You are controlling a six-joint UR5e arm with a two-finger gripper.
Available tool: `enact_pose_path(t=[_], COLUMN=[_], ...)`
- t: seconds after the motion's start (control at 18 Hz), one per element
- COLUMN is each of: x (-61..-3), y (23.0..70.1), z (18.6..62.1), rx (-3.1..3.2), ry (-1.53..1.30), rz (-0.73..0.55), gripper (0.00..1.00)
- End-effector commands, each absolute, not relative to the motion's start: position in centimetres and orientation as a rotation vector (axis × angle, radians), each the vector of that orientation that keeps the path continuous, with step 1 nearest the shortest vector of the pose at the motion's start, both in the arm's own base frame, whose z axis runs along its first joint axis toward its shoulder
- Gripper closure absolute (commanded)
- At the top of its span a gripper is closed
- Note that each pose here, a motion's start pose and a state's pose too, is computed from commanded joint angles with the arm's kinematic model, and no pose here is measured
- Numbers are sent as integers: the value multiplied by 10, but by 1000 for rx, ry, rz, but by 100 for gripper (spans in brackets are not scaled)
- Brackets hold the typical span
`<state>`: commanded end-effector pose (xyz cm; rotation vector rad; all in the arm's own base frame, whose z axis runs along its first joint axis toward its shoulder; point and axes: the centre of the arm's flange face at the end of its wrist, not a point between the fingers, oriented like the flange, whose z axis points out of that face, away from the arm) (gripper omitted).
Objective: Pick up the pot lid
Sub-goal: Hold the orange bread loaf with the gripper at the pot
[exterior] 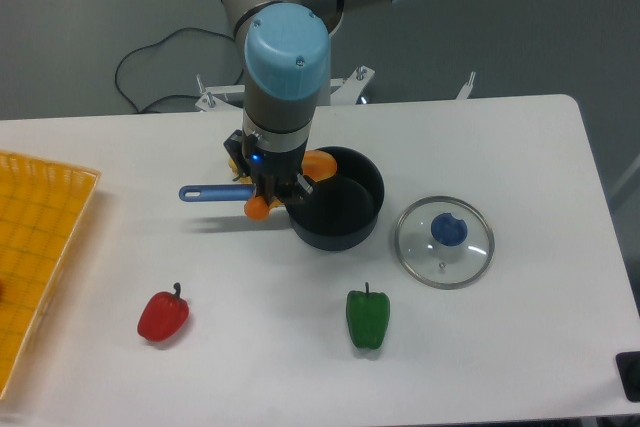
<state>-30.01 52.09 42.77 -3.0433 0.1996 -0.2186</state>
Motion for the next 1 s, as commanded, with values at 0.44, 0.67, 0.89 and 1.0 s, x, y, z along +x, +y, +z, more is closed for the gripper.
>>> enact_pose_path(t=[0.44, 0.67, 0.89, 1.0], x=[-300, -302, -302, -303], y=[521, 520, 521, 523], z=[427, 427, 426, 427], rx=[-3042, -3042, -3042, -3032], ry=[202, 195, 199, 199], rz=[-220, -220, -220, -200], gripper=[83, 83, 83, 83])
